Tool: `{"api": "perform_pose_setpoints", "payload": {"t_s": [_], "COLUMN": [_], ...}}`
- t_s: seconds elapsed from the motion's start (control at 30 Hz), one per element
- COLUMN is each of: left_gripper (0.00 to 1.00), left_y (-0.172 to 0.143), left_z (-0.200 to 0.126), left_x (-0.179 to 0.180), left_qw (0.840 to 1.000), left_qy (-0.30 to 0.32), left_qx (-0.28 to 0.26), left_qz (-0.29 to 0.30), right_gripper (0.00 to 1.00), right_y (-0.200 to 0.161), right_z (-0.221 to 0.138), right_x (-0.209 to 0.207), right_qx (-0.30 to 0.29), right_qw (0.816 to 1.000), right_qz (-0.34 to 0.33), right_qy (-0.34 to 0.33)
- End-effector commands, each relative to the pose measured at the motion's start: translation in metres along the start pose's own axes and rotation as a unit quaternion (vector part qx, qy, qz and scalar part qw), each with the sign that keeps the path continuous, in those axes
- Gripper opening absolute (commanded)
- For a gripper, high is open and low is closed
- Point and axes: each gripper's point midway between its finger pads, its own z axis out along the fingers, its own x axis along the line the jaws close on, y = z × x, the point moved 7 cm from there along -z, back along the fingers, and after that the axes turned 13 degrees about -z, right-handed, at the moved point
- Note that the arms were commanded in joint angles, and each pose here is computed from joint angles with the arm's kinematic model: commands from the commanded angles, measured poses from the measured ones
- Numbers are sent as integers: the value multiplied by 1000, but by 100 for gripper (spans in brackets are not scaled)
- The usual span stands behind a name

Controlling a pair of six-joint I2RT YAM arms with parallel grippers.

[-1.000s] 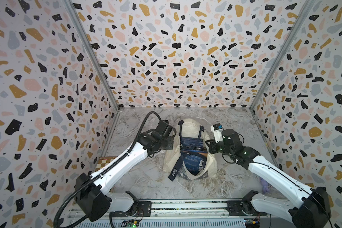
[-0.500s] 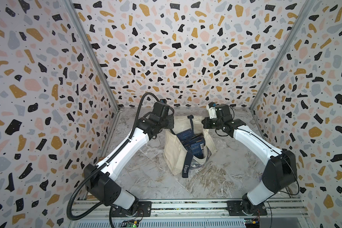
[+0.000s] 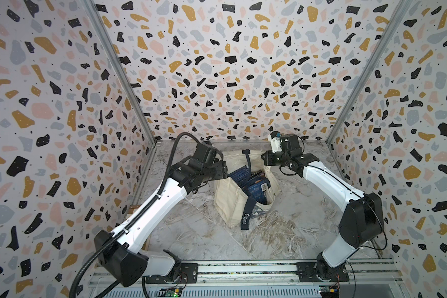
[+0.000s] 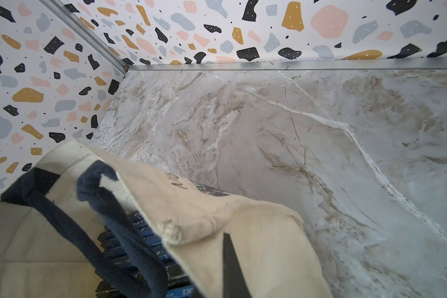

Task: Take out the books from the canvas bag
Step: Adjust the canvas bag at the center of the board.

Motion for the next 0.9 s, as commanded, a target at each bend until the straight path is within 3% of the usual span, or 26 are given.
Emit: {"api": "perform_pose_setpoints", "payload": {"t_s": [0.0, 0.33, 0.6, 0.87], "left_gripper": [84, 91, 91, 91], "left_y": [-9, -17, -30, -28], "left_z": [-19, -5, 22, 38], "left_x": [10, -5, -15, -25], "left_qw": [996, 984, 980, 974], "left_qy": [34, 102, 118, 153], "left_qx": [17, 54, 88, 81], "left_qz": [-77, -137, -137, -147], "right_gripper": [0, 0, 0, 0], "right_y": [29, 22, 18, 14], "right_z": [-31, -22, -20, -26], "right_x": [13, 34, 37, 39], "right_qx": [-71, -59, -57, -63], "right_qw": [997, 997, 997, 997], "right_qz": [-16, -40, -43, -49], "right_qy": [14, 16, 16, 12]}}
